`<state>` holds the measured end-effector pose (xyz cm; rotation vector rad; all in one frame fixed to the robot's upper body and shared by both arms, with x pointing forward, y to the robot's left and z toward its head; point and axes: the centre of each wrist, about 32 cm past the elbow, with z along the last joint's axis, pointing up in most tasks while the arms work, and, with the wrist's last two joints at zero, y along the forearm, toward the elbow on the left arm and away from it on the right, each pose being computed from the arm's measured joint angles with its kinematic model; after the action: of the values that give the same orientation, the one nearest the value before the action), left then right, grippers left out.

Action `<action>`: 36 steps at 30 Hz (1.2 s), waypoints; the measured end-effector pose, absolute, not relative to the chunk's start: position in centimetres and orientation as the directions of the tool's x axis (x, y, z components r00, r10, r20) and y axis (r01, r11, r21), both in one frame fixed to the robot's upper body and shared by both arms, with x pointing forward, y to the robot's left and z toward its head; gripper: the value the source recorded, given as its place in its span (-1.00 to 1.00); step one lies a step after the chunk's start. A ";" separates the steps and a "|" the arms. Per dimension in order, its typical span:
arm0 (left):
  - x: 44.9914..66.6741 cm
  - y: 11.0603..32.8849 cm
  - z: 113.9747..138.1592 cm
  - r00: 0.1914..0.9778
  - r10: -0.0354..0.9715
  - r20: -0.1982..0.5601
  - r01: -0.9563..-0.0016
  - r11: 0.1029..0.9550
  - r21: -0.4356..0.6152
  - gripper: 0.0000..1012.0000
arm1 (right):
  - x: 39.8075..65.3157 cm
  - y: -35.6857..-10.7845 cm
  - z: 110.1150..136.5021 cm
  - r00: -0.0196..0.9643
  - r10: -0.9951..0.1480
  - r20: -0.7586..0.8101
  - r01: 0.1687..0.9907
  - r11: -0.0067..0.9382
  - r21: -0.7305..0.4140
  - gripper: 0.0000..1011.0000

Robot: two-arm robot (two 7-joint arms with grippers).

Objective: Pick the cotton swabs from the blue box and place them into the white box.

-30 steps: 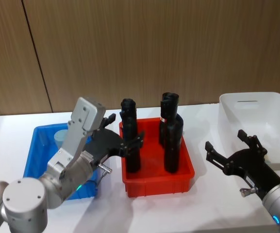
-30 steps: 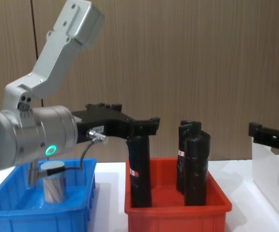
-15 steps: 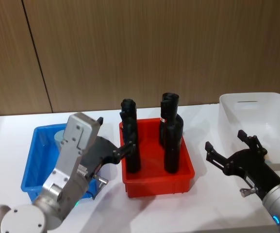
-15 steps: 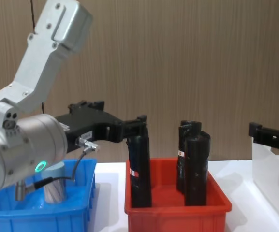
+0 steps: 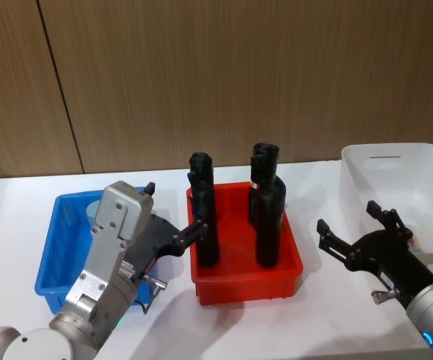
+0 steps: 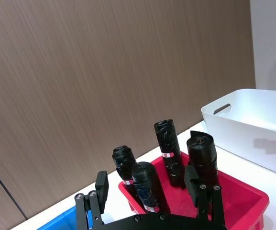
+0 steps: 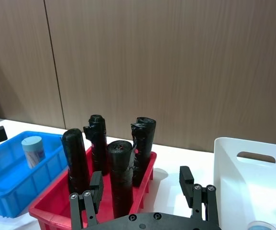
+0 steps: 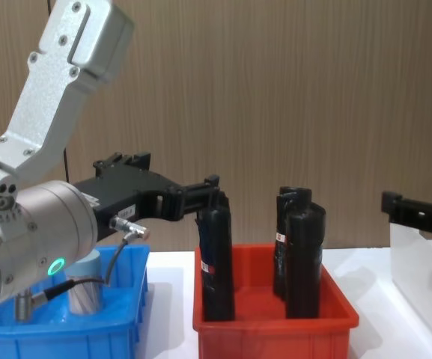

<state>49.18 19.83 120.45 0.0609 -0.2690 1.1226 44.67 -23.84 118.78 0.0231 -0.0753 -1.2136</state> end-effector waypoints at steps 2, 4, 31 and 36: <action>49.2 19.8 120.5 0.404 0.882 0.243 -0.896 0.435 -0.087 0.98 | 45.0 -23.9 118.7 0.357 -0.933 0.047 0.931 0.359 0.058 0.98; 49.2 19.8 120.5 0.404 0.882 0.243 -0.896 0.435 -0.087 0.98 | 45.3 -24.0 118.6 0.370 -0.928 0.049 0.926 0.373 0.056 0.98; 49.2 19.8 120.4 0.404 0.882 0.242 -0.897 0.434 -0.086 0.98 | 53.2 -24.7 117.3 0.505 -0.863 0.027 0.863 0.505 -0.002 0.98; 49.2 19.8 120.4 0.404 0.882 0.242 -0.897 0.434 -0.086 0.98 | 54.7 -24.7 117.1 0.522 -0.853 0.008 0.853 0.521 -0.014 0.98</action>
<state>49.20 19.84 120.44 0.0611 -0.2674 1.1236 54.75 -24.65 117.07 -0.0168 0.0000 -1.0222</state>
